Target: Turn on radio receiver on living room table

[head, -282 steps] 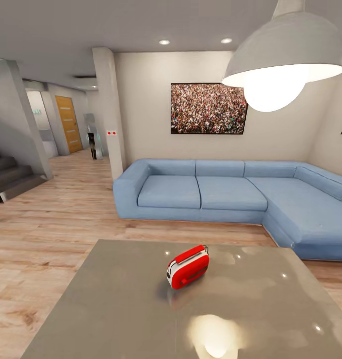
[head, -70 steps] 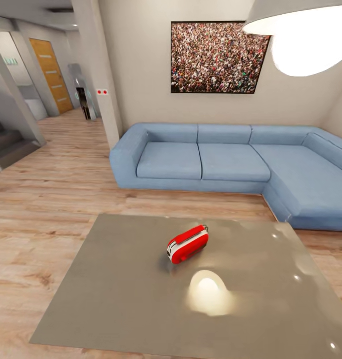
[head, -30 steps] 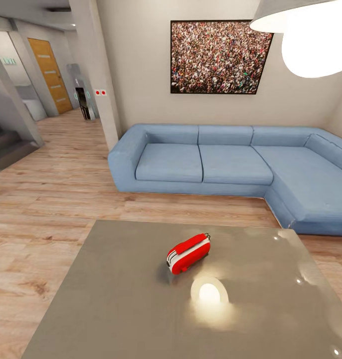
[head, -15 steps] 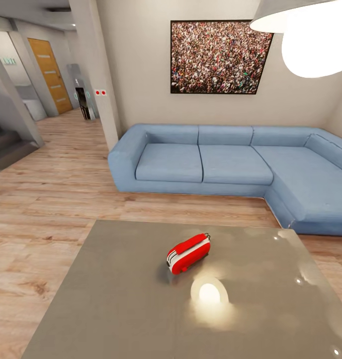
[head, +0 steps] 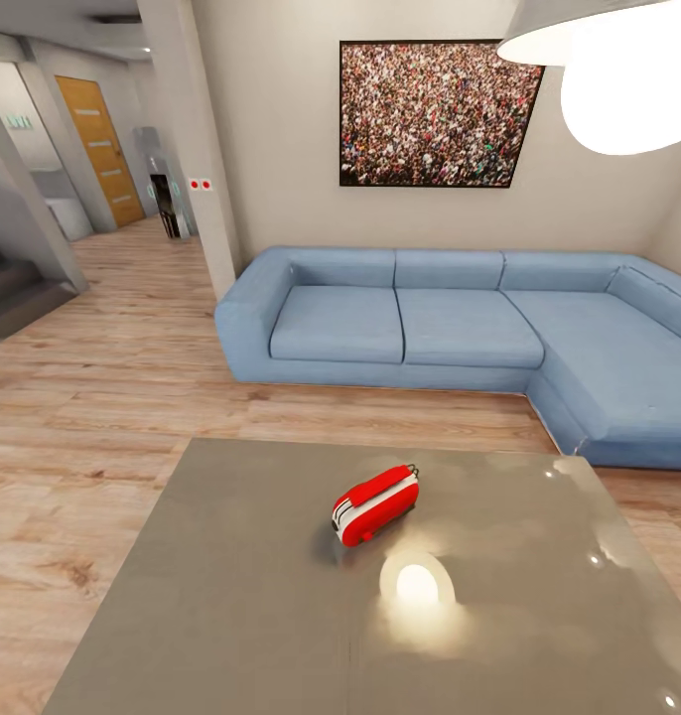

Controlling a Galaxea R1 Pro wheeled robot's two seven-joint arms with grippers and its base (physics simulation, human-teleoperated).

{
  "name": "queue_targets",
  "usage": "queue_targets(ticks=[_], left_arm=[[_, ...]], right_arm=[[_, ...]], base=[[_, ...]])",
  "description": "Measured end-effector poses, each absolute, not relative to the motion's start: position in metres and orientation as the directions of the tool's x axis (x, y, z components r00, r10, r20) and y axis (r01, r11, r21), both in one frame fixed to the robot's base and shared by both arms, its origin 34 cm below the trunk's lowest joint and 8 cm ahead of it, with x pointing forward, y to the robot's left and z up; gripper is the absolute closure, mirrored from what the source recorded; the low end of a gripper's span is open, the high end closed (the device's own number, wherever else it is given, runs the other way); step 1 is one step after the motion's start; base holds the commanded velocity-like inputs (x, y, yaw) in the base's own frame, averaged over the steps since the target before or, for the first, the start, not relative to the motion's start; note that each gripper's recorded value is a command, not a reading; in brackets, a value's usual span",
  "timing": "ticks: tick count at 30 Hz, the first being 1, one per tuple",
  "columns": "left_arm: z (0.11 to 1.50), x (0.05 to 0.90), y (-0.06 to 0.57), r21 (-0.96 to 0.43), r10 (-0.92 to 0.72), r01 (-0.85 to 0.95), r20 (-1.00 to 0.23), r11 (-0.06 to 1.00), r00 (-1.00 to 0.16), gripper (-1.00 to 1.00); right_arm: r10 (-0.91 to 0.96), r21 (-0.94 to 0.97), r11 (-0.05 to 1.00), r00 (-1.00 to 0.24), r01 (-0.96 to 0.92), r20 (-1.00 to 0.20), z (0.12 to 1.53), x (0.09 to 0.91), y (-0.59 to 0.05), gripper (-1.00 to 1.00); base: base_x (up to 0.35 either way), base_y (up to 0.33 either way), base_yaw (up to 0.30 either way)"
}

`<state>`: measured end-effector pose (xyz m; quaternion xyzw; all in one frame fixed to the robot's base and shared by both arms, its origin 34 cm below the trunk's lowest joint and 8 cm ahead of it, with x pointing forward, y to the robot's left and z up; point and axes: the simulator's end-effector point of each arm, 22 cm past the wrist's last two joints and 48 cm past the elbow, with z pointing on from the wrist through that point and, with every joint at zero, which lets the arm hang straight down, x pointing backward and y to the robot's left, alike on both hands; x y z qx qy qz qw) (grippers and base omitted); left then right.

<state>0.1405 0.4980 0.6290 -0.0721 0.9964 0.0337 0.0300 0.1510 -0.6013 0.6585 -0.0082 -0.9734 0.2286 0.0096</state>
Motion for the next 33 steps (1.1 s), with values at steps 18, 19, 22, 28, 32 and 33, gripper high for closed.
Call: queue_targets(ticks=[18,19,22,28,32,33], left_arm=[[0.678,0.191,0.578,0.0,-0.225,-0.23,-0.218,0.973,-0.95,-1.0],[0.681,0.193,0.582,0.0,-0.227,-0.233,-0.225,0.972,-0.948,-1.0],[0.69,0.204,0.594,-0.012,-0.239,-0.244,-0.255,0.97,-0.937,-1.0],[0.719,0.297,0.603,-0.102,-0.246,-0.224,-0.401,0.969,-0.882,-1.0],[0.757,0.364,0.616,-0.154,-0.257,-0.209,-0.455,0.966,-0.853,-1.0],[0.773,0.387,0.619,-0.168,-0.256,-0.199,-0.481,0.966,-0.838,-1.0]], right_arm=[[0.165,-0.59,0.781,-0.979,0.204,-0.12,0.744,0.232,-0.726,-1.0],[0.172,-0.591,0.778,-0.977,0.215,-0.129,0.747,0.236,-0.728,-1.0],[0.189,-0.592,0.767,-0.969,0.248,-0.161,0.758,0.256,-0.734,-1.0],[0.171,-0.587,0.765,-0.962,0.265,-0.212,0.778,0.301,-0.733,-1.0],[0.169,-0.59,0.762,-0.962,0.267,-0.216,0.787,0.316,-0.731,-1.0],[0.168,-0.59,0.762,-0.961,0.267,-0.217,0.788,0.319,-0.73,-1.0]], base=[[0.0,0.0,0.0],[0.0,0.0,0.0],[0.0,0.0,0.0],[0.0,0.0,0.0],[0.0,0.0,0.0],[0.0,0.0,0.0]])
